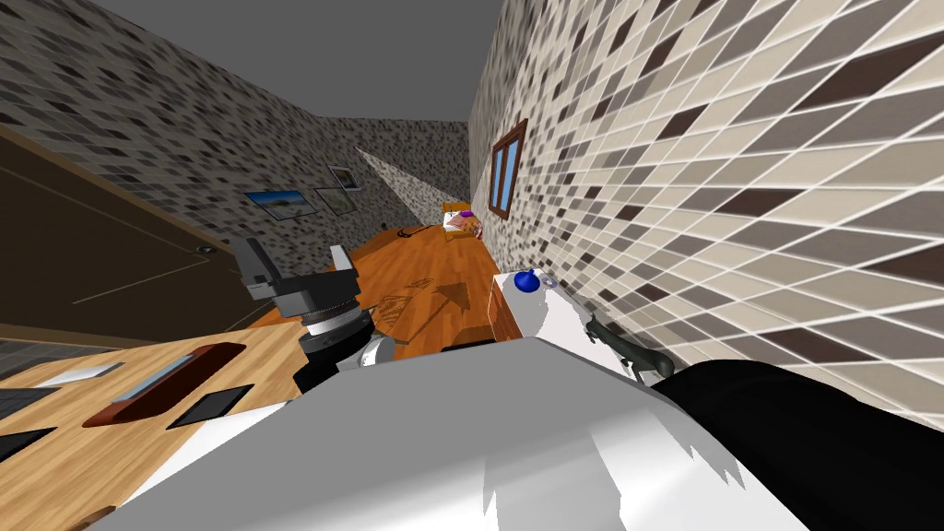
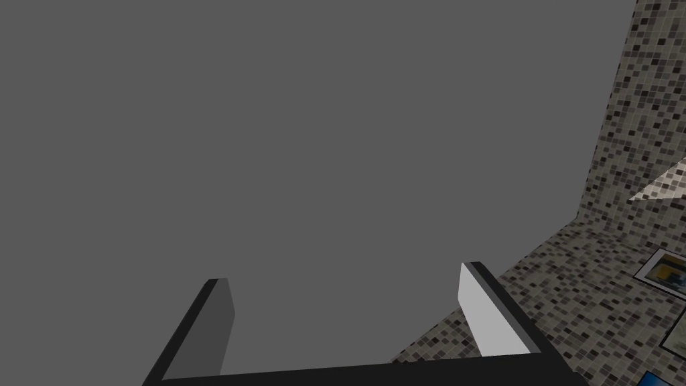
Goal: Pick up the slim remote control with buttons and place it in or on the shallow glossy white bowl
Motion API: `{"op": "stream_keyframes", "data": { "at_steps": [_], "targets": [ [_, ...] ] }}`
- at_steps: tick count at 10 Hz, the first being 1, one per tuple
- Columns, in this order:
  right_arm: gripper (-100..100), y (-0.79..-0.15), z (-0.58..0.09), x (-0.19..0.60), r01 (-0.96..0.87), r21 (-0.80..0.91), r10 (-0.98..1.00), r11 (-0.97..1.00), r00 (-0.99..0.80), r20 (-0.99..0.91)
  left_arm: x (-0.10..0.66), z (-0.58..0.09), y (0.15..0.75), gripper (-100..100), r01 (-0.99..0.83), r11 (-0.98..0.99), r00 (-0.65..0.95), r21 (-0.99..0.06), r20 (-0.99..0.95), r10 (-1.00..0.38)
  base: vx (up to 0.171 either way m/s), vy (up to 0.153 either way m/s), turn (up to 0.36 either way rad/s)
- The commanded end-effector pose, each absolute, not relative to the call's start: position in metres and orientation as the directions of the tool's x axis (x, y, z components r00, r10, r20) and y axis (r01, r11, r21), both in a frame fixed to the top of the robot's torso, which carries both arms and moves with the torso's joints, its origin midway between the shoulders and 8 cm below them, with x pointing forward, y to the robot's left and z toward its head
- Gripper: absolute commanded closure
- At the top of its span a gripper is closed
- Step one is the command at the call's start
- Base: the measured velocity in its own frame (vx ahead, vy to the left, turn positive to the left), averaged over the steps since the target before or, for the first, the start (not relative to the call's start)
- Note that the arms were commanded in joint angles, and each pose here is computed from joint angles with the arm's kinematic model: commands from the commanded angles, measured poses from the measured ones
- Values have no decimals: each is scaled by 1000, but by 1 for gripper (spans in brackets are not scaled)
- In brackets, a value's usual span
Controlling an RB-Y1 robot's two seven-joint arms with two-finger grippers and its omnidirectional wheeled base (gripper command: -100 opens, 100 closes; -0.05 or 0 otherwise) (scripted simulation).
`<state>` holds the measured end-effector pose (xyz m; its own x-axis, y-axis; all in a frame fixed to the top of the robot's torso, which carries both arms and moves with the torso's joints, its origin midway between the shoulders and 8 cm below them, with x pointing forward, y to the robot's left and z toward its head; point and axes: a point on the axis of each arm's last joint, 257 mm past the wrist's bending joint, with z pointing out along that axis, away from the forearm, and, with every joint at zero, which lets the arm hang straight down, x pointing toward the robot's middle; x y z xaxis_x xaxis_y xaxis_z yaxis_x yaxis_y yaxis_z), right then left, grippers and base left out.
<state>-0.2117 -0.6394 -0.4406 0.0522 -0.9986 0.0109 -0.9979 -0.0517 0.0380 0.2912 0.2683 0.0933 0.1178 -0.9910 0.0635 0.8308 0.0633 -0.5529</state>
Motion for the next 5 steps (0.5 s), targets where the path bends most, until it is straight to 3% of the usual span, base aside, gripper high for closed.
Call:
{"op": "stream_keyframes", "data": {
  "at_steps": [1,5],
  "targets": [
    [100,-665,-416,-217,-996,67,-996,-65,68,53,291,93,268,0,831,63,118,-553,64,-991,48,60,50],
    [100,-670,-418,-182,-990,23,-989,-138,139,54,291,93,268,0,831,63,118,-553,63,-991,3,0,7]
  ]
}}
